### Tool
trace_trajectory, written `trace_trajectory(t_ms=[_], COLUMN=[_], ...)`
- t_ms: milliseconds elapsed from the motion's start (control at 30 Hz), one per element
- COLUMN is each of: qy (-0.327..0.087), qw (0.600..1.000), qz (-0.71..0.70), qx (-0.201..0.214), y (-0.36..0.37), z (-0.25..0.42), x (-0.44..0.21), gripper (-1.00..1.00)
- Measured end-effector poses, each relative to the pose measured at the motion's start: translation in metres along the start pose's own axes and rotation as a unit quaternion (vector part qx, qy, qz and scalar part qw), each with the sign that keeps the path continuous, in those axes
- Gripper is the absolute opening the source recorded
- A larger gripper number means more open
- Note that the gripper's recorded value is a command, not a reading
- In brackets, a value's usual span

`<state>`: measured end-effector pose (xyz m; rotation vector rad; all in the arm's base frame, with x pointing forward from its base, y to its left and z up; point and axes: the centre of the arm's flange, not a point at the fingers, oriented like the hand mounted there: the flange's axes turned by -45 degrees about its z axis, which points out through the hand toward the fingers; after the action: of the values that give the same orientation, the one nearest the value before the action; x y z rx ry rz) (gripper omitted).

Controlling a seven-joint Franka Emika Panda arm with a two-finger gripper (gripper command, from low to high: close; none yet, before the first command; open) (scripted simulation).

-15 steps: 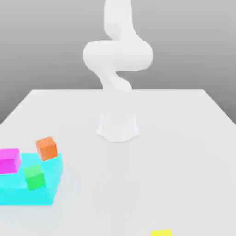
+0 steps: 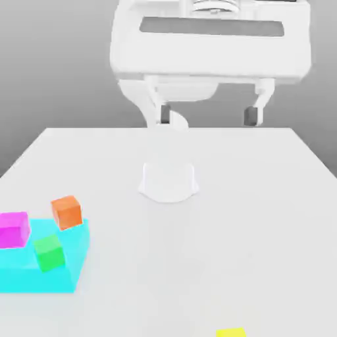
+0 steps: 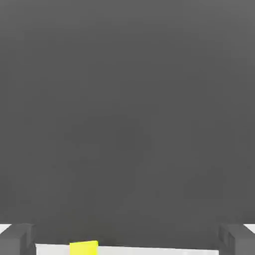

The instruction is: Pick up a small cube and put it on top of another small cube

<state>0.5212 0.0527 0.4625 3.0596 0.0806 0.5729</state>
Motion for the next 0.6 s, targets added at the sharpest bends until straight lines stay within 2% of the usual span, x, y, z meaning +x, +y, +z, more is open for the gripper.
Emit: trace_trajectory(t_ms=[233, 467, 600], qy=[-0.084, -0.168, -0.182], qw=[0.996, 0.985, 0.982], qz=[-0.018, -0.031, -0.033], qx=[0.009, 0.022, 0.025], y=[-0.028, -0.055, -0.062], z=[0.122, 0.237, 0.294], x=[-0.021, -0.072, -0.097], gripper=[0.0, 0.0, 0.0])
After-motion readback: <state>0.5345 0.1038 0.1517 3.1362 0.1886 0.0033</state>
